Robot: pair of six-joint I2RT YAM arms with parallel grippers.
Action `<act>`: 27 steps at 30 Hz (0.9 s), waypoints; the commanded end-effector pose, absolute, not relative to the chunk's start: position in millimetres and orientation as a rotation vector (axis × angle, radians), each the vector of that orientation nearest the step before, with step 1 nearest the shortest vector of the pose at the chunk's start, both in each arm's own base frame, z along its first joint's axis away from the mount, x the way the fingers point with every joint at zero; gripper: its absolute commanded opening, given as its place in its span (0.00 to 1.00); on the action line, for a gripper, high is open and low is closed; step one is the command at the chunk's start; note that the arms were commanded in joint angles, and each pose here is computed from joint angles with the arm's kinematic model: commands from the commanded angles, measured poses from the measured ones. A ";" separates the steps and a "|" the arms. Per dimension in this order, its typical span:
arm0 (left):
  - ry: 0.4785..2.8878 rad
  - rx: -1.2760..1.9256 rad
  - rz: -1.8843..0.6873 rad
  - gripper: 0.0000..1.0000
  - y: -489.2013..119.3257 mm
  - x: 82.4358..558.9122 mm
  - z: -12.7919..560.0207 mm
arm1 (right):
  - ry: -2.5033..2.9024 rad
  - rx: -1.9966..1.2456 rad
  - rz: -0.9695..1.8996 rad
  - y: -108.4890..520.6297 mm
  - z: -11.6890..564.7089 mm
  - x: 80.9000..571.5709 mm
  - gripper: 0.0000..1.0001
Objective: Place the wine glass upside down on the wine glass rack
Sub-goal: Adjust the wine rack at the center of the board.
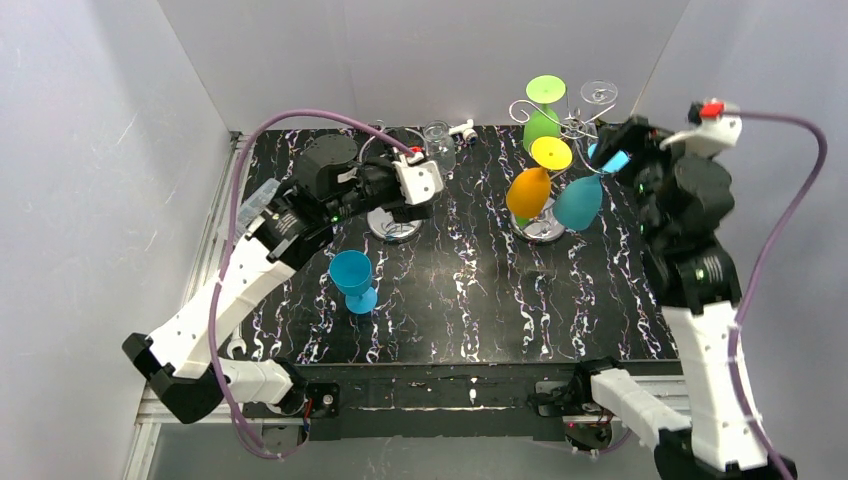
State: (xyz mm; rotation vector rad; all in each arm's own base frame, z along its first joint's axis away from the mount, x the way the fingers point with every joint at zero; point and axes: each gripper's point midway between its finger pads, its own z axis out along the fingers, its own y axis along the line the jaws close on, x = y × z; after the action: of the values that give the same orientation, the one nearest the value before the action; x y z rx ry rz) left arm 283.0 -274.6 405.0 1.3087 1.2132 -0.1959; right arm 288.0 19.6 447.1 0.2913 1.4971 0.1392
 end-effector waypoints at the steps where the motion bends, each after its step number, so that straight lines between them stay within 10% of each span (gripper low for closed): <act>1: 0.938 1.379 -0.205 0.80 -308.1 284.6 419.1 | 1.566 0.365 0.093 15.2 458.9 308.5 0.97; 16: 0.651 1.426 -0.311 0.75 -380.5 305.1 433.9 | 1.690 0.518 0.000 -44.0 424.5 377.2 0.86; 27: 0.651 1.439 -0.197 0.45 -411.4 377.0 419.9 | 1.692 0.648 0.095 -74.0 384.9 400.9 0.74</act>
State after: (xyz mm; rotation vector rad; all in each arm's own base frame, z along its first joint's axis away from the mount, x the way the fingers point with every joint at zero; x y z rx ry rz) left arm 362.9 -410.3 409.7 1.4400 0.7082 -0.2425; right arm 389.0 -73.3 381.8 0.6148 1.7470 -0.0199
